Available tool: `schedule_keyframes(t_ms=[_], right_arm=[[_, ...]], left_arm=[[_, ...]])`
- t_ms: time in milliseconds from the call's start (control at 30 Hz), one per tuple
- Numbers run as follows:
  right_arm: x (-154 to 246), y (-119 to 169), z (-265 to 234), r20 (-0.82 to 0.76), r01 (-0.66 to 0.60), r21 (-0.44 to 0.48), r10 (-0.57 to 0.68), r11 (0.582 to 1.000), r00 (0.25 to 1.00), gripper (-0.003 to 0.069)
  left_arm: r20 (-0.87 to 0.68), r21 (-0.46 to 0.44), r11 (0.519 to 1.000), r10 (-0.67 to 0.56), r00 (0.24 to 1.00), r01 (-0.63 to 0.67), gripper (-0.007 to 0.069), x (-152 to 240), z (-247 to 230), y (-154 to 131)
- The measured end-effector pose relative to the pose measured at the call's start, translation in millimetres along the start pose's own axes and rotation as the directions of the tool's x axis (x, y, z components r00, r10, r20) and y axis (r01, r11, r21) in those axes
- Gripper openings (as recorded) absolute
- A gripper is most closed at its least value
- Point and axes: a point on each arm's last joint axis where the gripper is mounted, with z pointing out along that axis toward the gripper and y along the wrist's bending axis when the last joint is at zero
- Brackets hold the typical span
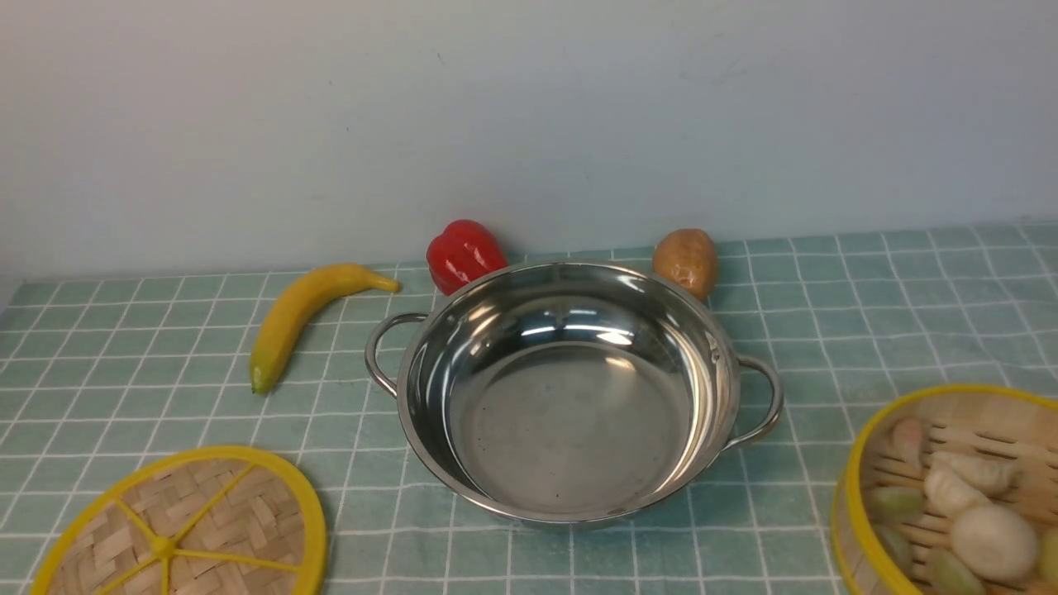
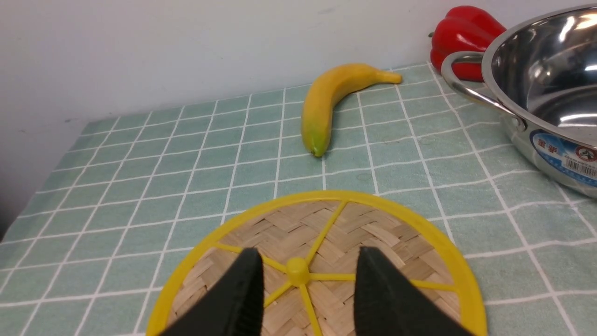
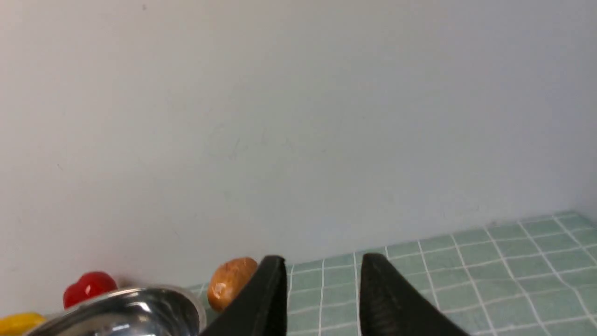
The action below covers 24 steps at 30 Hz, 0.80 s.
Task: Place the steamer in the pot on the blue tablecloth, and put the lid on the steamer.
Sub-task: 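Reach for and grasp the rim of the bamboo steamer holding the buns with the right gripper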
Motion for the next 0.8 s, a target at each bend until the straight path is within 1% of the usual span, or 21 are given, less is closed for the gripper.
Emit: schedule_keyframes(t_ms=[133, 300, 367, 433, 500, 533, 600, 633, 667, 733, 767, 800], right_arm=[[-15, 6, -9, -0.032, -0.050, -0.001, 0.050, 0.999, 0.998, 0.0243], [-17, 12, -11, -0.051, -0.160, -0.047, 0.158, 0.986, 0.986, 0.0243], [-16, 15, -13, -0.097, -0.180, -0.065, 0.174, 0.982, 0.980, 0.0243], [-16, 19, -16, -0.165, -0.142, -0.072, 0.129, 0.987, 0.978, 0.0243], [-17, 23, -18, -0.271, -0.034, -0.091, 0.008, 0.995, 0.962, 0.0243], [-19, 25, -18, -0.316, 0.023, -0.106, -0.056, 0.994, 0.947, 0.0243], [-22, 29, -15, -0.419, 0.159, -0.162, -0.213, 0.974, 0.882, 0.0243], [-25, 30, -14, -0.432, 0.181, -0.176, -0.241, 0.968, 0.869, 0.0243], [-28, 33, -8, -0.490, 0.249, -0.230, -0.333, 0.941, 0.806, 0.0243], [-29, 36, 7, -0.572, 0.291, -0.300, -0.415, 0.908, 0.707, 0.0243], [-27, 36, 17, -0.624, 0.293, -0.337, -0.445, 0.895, 0.642, 0.0243], [-25, 37, 24, -0.654, 0.293, -0.365, -0.468, 0.883, 0.594, 0.0243]], left_arm=[[0.000, 0.000, 1.000, 0.000, 1.000, 0.000, 0.0264, 0, 0, 0], [0.000, 0.000, 1.000, 0.000, 1.000, 0.000, 0.0264, 0, 0, 0], [0.000, 0.000, 1.000, 0.000, 1.000, 0.000, 0.0264, 0, 0, 0], [0.000, 0.000, 1.000, 0.000, 1.000, 0.000, 0.0264, 0, 0, 0], [0.000, 0.000, 1.000, 0.000, 1.000, 0.000, 0.0264, 0, 0, 0], [0.000, 0.000, 1.000, 0.000, 1.000, 0.000, 0.0264, 0, 0, 0], [0.000, 0.000, 1.000, 0.000, 1.000, 0.000, 0.0264, 0, 0, 0], [0.000, 0.000, 1.000, 0.000, 1.000, 0.000, 0.0264, 0, 0, 0], [0.000, 0.000, 1.000, 0.000, 1.000, 0.000, 0.0264, 0, 0, 0], [0.000, 0.000, 1.000, 0.000, 1.000, 0.000, 0.0264, 0, 0, 0], [0.000, 0.000, 1.000, 0.000, 1.000, 0.000, 0.0264, 0, 0, 0], [0.000, 0.000, 1.000, 0.000, 1.000, 0.000, 0.0264, 0, 0, 0]])
